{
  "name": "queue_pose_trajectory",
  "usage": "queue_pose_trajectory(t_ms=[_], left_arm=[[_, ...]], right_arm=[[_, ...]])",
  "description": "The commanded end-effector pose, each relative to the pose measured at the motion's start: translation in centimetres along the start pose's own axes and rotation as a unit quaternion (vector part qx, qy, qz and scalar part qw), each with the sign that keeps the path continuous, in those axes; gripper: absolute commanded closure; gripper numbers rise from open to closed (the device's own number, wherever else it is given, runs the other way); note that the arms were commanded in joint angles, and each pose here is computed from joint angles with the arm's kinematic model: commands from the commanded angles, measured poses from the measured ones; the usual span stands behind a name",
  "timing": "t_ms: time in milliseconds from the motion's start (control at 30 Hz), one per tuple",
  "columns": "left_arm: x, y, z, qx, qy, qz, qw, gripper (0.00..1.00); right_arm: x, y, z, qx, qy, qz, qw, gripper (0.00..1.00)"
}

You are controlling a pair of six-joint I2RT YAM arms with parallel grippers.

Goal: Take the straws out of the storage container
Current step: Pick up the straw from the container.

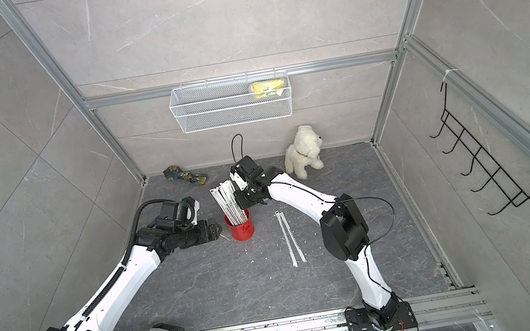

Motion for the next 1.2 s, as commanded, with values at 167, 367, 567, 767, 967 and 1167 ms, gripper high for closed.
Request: queue_pose_trajectory(t_ms=[167, 367, 567, 767, 967, 1167], left_arm=[[-0.7, 0.9, -0.9, -0.014, -0.011, 0.021, 1.000, 0.10], [-0.7, 0.9, -0.9, -0.012, -0.010, 0.021, 1.000, 0.10], [-0.7, 0.9, -0.9, -0.013, -0.009, 0.021, 1.000, 0.10], [-0.7, 0.9, -0.9, -0.013, -0.009, 0.021, 1.000, 0.10], [-0.7, 0.9, -0.9, -0.012, -0.010, 0.021, 1.000, 0.10], [-0.7, 0.9, -0.9, -0.012, -0.011, 0.022, 1.000, 0.10]], right_arm=[[0.3, 0.0, 0.9, 0.016, -0.001, -0.009, 1.000, 0.74], [0.3, 0.0, 1.2, 0.018, -0.001, -0.011, 1.000, 0.77], [0.1, -0.2, 1.3, 0.022, -0.003, -0.011, 1.000, 0.82], [0.1, -0.4, 0.8, 0.020, -0.004, -0.014, 1.000, 0.85], [0.0, -0.6, 0.3, 0.016, -0.007, -0.017, 1.000, 0.87], [-0.1, -0.8, -0.2, 0.013, -0.009, -0.017, 1.000, 0.88]])
Point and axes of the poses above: each gripper's point midway between its finger pads, its own z axis out along the fingers, its own x axis along the line the jaws close on, y = z × x, the point moved 6 cm from there along -z, back along the fingers, and after that the axes turned 10 degrees about z, right-handed, at the moved point
